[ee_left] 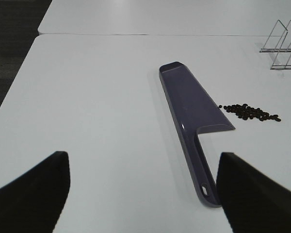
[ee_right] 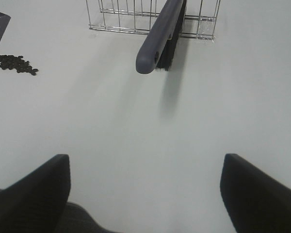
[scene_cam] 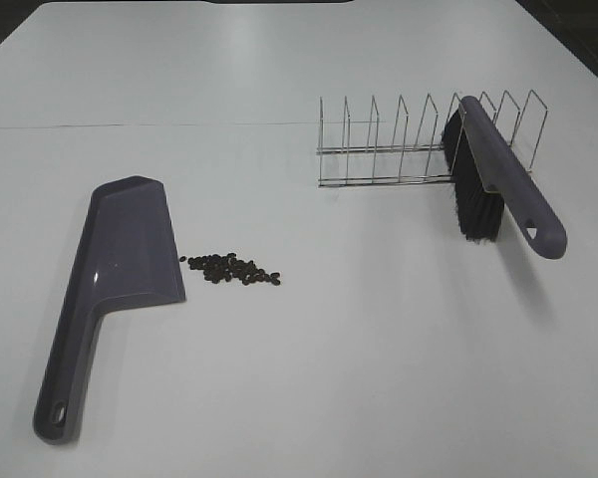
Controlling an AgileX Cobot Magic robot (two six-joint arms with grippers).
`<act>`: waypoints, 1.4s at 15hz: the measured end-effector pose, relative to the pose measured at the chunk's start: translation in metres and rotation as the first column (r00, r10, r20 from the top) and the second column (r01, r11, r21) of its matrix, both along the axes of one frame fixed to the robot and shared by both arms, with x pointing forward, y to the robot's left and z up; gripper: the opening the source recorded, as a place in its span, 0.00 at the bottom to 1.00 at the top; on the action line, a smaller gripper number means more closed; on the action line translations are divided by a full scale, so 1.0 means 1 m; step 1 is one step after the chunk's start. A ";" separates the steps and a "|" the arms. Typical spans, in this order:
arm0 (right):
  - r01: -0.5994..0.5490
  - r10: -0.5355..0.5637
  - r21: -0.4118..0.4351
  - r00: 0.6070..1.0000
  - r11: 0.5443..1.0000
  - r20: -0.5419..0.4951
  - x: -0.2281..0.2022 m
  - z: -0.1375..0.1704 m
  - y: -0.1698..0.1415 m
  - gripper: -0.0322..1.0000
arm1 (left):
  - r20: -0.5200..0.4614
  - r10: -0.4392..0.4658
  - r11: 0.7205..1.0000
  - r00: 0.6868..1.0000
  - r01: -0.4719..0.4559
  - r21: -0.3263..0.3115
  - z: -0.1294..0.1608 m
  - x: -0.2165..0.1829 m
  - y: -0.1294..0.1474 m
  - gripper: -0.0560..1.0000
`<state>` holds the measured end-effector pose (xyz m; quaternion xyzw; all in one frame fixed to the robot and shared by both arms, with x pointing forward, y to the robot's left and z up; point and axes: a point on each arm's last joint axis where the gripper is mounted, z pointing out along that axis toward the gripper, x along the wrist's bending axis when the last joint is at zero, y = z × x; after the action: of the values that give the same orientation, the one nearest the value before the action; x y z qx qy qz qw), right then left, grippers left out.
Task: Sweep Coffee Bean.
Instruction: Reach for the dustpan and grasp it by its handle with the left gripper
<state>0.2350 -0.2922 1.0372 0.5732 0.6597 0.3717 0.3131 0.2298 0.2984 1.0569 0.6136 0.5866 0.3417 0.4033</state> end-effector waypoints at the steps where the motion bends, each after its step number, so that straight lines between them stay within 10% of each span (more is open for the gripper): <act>1: 0.000 0.000 0.000 1.000 1.000 0.000 0.000 0.000 0.000 0.75 | 0.000 0.000 1.000 1.000 0.000 0.000 0.000 0.000 0.000 0.77; 21: 0.000 0.000 0.000 1.000 1.000 0.000 0.000 0.000 0.000 0.75 | 0.000 0.000 1.000 1.000 0.000 0.000 0.000 0.000 0.000 0.77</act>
<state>0.2350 -0.2922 1.0372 0.5732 0.6597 0.3717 0.3131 0.2298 0.2984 1.0569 0.6136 0.5866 0.3417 0.4033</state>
